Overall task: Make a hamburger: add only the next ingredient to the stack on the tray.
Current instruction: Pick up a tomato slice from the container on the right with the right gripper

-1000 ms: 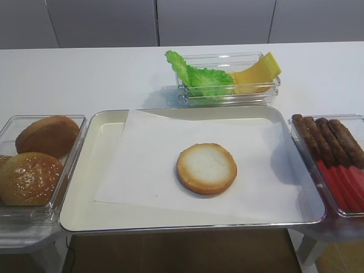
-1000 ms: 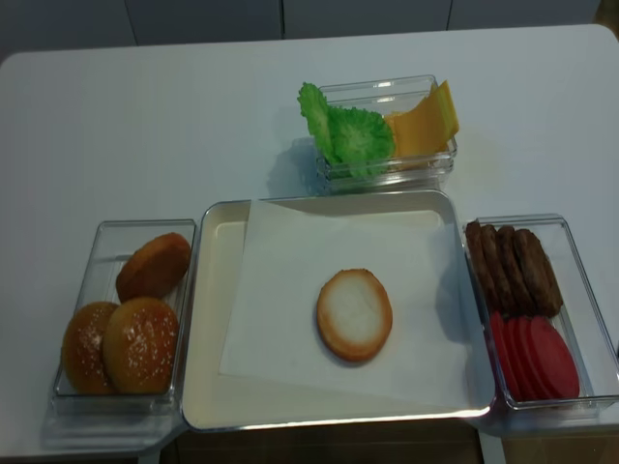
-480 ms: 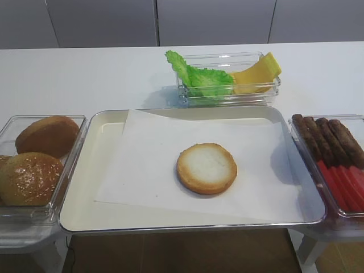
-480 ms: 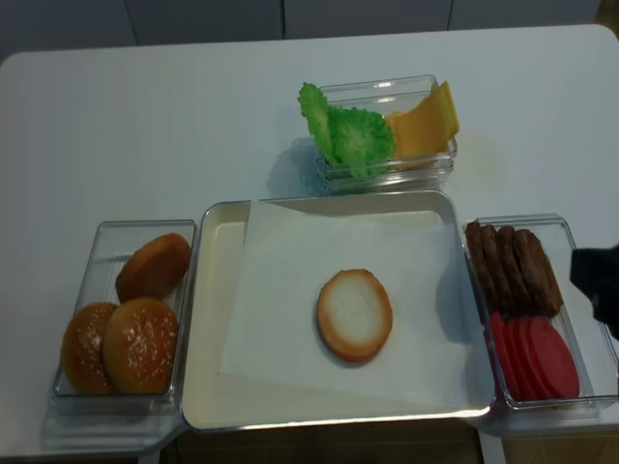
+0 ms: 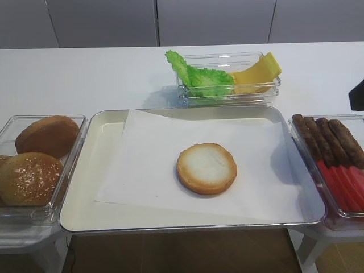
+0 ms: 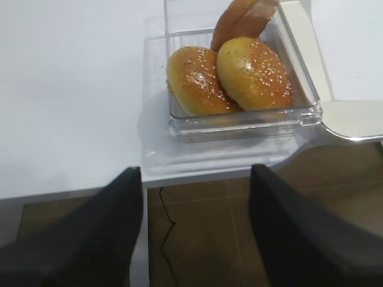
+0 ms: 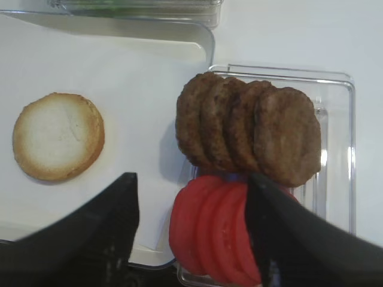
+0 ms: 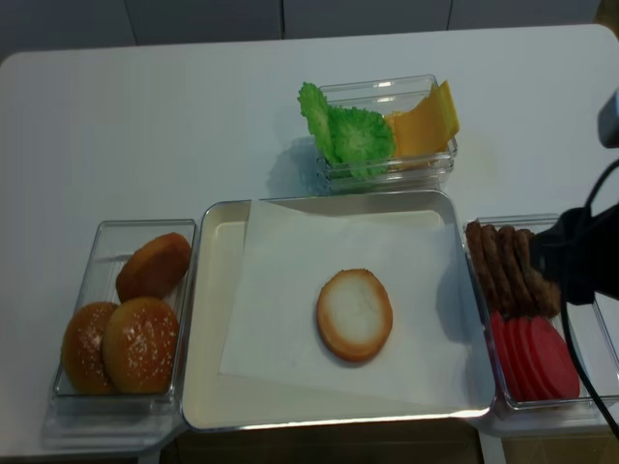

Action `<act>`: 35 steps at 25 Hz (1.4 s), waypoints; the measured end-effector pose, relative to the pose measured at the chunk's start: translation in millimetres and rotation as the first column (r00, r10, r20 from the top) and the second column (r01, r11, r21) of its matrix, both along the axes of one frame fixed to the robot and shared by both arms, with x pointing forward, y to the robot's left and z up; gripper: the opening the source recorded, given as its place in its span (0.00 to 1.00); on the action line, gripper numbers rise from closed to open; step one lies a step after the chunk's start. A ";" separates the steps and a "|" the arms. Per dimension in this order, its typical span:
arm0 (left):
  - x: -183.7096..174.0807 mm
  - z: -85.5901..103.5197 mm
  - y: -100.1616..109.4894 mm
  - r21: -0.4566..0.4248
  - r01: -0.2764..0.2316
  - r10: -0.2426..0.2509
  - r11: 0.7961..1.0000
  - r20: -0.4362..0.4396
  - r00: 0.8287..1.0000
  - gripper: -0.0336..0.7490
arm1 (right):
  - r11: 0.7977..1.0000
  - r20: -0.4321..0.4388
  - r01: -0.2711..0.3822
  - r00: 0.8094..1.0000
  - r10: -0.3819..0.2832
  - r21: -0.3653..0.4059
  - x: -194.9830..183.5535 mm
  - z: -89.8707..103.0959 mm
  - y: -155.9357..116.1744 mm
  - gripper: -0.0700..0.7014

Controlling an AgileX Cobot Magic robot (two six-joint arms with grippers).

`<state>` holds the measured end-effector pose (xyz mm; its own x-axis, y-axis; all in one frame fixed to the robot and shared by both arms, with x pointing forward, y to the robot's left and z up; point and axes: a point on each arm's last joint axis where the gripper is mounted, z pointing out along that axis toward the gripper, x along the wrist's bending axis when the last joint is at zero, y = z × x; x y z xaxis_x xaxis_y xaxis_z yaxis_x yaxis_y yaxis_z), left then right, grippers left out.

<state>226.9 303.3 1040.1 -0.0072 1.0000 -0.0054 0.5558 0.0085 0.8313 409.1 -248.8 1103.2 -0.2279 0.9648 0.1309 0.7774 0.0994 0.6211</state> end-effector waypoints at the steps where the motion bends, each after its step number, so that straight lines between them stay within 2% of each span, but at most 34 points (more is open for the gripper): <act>1: 0.0 0.0 0.0 0.000 0.000 0.000 1.000 0.000 1.000 0.58 | 1.000 -0.011 0.004 1.000 -0.004 -0.006 2.2 0.4 1.6 0.67; 9: 0.0 0.0 0.0 0.000 0.000 0.000 1.000 0.000 1.000 0.58 | 0.991 -0.163 -0.002 0.986 -0.020 -0.132 22.1 -11.3 19.7 0.67; 17: 0.0 0.0 0.0 0.000 0.000 0.000 1.000 0.000 1.000 0.58 | 0.971 -0.346 -0.069 0.938 -0.014 -0.228 37.4 -47.8 51.7 0.66; 23: 0.0 0.0 0.0 0.000 0.000 0.000 1.000 0.000 1.000 0.58 | 0.938 -0.390 -0.080 0.919 -0.061 -0.336 44.3 -71.0 69.1 0.65; 25: 0.0 0.0 0.0 0.000 0.000 0.000 1.000 0.000 1.000 0.58 | 0.933 -0.408 -0.083 0.910 -0.071 -0.349 46.8 -77.0 71.4 0.64; 35: 0.0 0.0 0.0 0.000 0.000 0.000 1.000 0.000 1.000 0.58 | 0.921 -0.430 -0.092 0.899 -0.087 -0.378 53.0 -88.7 74.8 0.62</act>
<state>226.9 303.3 1040.1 -0.0072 1.0000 -0.0054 0.5558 0.0085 0.8313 462.1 -174.0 1014.5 -0.2376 0.9582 -0.1597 0.9558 0.2599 0.1373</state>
